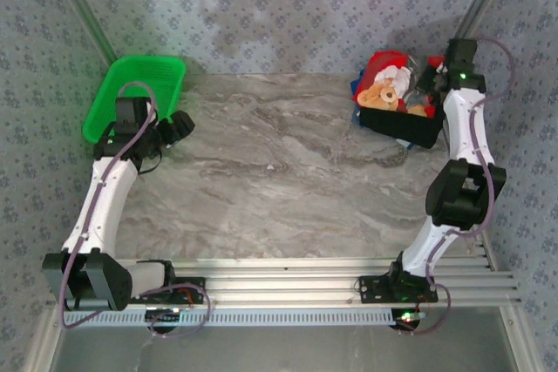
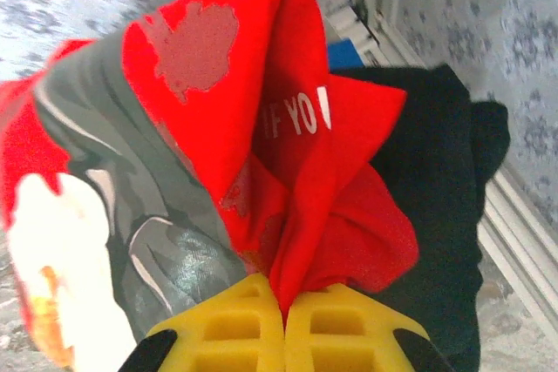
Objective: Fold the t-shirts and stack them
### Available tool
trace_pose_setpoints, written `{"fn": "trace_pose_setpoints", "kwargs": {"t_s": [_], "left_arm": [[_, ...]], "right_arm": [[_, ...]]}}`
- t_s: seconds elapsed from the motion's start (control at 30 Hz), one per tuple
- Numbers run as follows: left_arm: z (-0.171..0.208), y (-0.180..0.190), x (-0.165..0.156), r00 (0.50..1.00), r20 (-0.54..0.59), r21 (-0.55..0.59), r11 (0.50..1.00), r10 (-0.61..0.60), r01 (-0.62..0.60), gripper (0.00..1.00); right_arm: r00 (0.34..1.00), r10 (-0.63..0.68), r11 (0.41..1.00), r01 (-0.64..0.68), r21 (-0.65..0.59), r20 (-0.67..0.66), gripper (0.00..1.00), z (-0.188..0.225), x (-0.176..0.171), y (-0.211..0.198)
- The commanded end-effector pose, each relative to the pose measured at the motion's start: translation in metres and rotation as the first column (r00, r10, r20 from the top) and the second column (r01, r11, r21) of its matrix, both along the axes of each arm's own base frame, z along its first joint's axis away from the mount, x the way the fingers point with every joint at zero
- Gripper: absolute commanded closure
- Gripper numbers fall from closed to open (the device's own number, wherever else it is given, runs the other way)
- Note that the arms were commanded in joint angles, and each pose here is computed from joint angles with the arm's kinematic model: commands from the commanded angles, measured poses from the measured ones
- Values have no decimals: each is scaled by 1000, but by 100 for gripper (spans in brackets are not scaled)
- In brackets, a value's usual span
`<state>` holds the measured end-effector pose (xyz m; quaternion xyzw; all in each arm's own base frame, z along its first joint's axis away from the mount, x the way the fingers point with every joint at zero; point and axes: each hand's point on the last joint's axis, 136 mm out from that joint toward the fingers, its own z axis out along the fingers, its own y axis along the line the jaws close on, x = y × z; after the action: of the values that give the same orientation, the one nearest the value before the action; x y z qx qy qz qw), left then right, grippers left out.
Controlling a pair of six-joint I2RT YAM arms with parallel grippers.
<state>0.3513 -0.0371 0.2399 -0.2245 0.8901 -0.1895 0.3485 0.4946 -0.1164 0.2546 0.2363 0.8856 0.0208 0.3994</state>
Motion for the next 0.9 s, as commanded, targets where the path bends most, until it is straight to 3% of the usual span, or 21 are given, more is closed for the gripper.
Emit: {"fn": "trace_pose_setpoints", "kwargs": {"t_s": [0.0,0.03,0.1,0.17,0.27,0.4,0.5,0.6,0.73,0.87], "left_arm": [[-1,4,-3,1000,-7,33,999,-2,2,9],[-3,4,-4,1000,-12,34,999,-3,3,9],[-5,4,-5,1000,-20,32,1000,0,0,9],[-4,2,-6,1000,-24,23,1000,-7,7,9],[13,-9,-4,998,15,-8,998,-68,68,9],[48,-14,-8,987,100,13,992,-125,124,5],[45,4,-10,986,146,88,994,-79,67,0],[15,30,-6,985,171,141,989,23,-48,0],[-34,70,9,977,149,263,947,152,-187,0],[-63,86,32,969,220,415,888,112,-197,0]], "right_arm": [[994,-14,998,6,67,111,100,15,8,-12],[997,-15,995,7,99,77,96,0,10,-14],[999,-33,990,33,136,3,60,-24,13,-23],[993,-67,985,81,150,-98,36,-51,9,-34],[997,-41,975,53,215,-59,20,-56,5,-37],[992,-124,988,123,94,2,2,-31,-45,-41],[990,-131,990,128,55,43,0,-17,-89,-25],[996,-64,998,63,9,56,0,-30,-128,11],[995,21,993,-10,-115,101,0,-87,-151,40],[972,180,969,-149,-198,151,0,-148,-150,63]]}}
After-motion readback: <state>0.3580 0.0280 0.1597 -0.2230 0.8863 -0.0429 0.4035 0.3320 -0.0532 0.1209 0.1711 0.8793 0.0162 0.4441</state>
